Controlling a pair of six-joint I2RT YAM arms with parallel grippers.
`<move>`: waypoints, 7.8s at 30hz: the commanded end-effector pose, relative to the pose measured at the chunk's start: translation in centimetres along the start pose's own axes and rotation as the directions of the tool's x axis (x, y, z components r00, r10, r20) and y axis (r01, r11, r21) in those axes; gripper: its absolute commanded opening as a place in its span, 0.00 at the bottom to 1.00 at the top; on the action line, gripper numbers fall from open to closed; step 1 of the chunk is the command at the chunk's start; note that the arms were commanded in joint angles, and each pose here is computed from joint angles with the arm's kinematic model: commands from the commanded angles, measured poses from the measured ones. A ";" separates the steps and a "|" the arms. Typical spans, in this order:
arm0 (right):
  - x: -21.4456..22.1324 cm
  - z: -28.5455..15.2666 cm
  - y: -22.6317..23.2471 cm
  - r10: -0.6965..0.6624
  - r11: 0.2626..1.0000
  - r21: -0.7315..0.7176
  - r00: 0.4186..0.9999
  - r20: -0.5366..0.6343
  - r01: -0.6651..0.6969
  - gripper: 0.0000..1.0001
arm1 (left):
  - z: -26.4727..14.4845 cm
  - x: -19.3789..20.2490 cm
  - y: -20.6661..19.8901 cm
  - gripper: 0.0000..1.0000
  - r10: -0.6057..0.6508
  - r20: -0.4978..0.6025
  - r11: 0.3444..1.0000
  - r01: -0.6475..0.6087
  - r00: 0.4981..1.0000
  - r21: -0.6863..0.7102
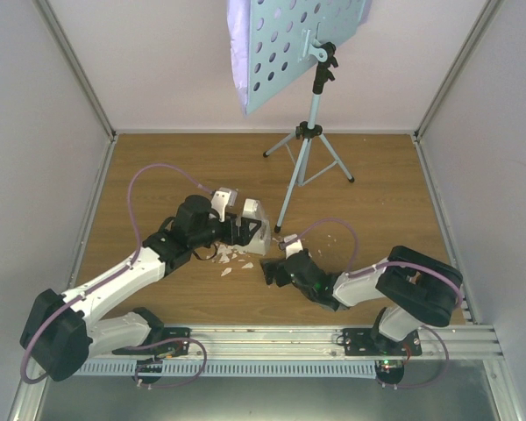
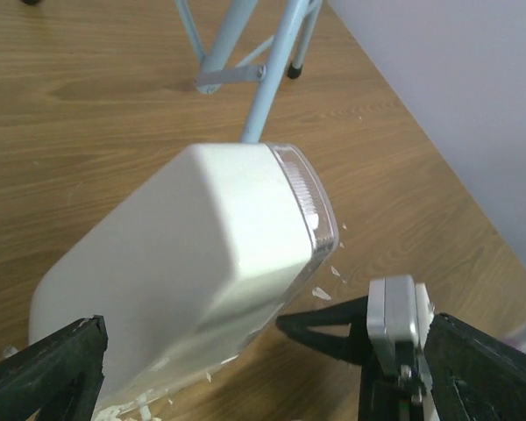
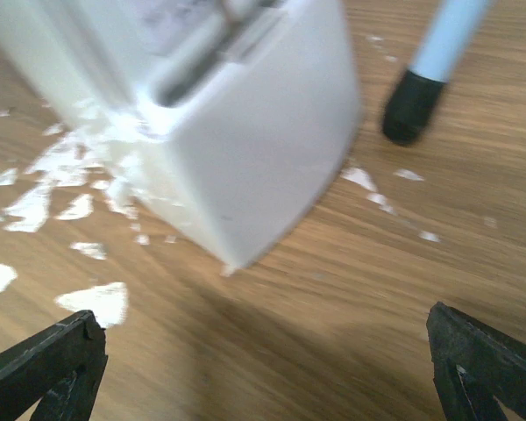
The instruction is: Pack up the instrument practice props
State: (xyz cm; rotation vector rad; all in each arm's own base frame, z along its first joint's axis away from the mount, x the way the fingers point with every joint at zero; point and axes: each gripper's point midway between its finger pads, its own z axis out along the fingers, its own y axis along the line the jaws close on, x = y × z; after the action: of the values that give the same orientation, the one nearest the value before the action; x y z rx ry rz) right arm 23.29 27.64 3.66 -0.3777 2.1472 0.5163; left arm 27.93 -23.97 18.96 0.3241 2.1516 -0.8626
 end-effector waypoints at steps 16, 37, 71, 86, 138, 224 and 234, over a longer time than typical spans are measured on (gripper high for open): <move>-1.2 3.7 2.9 0.014 0.996 0.082 0.998 0.063 -0.019 1.00 | -1.8 -1.8 1.2 0.99 -0.034 0.106 0.999 0.038 0.994 -0.032; 0.4 6.0 1.7 -0.035 0.985 0.168 0.999 0.026 0.030 1.00 | -2.8 -2.0 1.7 0.99 -0.041 0.124 0.998 0.046 0.991 -0.035; -4.7 -2.4 -3.9 -0.004 0.982 0.185 0.988 0.151 -0.024 1.00 | -2.1 -4.1 0.5 0.99 0.068 0.076 0.989 -0.057 0.995 -0.140; -8.2 -8.1 -14.9 0.242 0.863 0.372 0.926 0.289 -0.341 0.99 | 2.4 -4.7 1.4 0.99 0.033 0.101 0.922 0.009 0.994 -0.387; -14.9 -11.9 -8.9 0.157 0.977 0.082 0.920 0.358 -0.198 1.00 | -7.5 -8.4 7.6 0.98 0.193 0.082 0.919 -0.151 0.978 -0.364; -36.6 -10.7 -2.1 -0.152 0.856 -0.314 0.781 0.606 0.411 0.72 | -9.9 -13.0 1.8 0.99 0.444 0.277 0.894 -0.403 0.852 -0.195; -30.5 -11.3 -8.7 0.057 0.998 -0.002 0.901 0.430 -0.063 0.87 | -10.2 -13.2 2.7 0.99 0.435 0.278 0.894 -0.374 0.857 -0.247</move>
State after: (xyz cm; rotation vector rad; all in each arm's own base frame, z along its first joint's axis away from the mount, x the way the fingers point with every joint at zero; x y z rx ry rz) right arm 37.49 19.47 37.34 -0.4347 1.5125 0.6732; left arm 31.65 -15.21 31.31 0.5238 1.7871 -0.4709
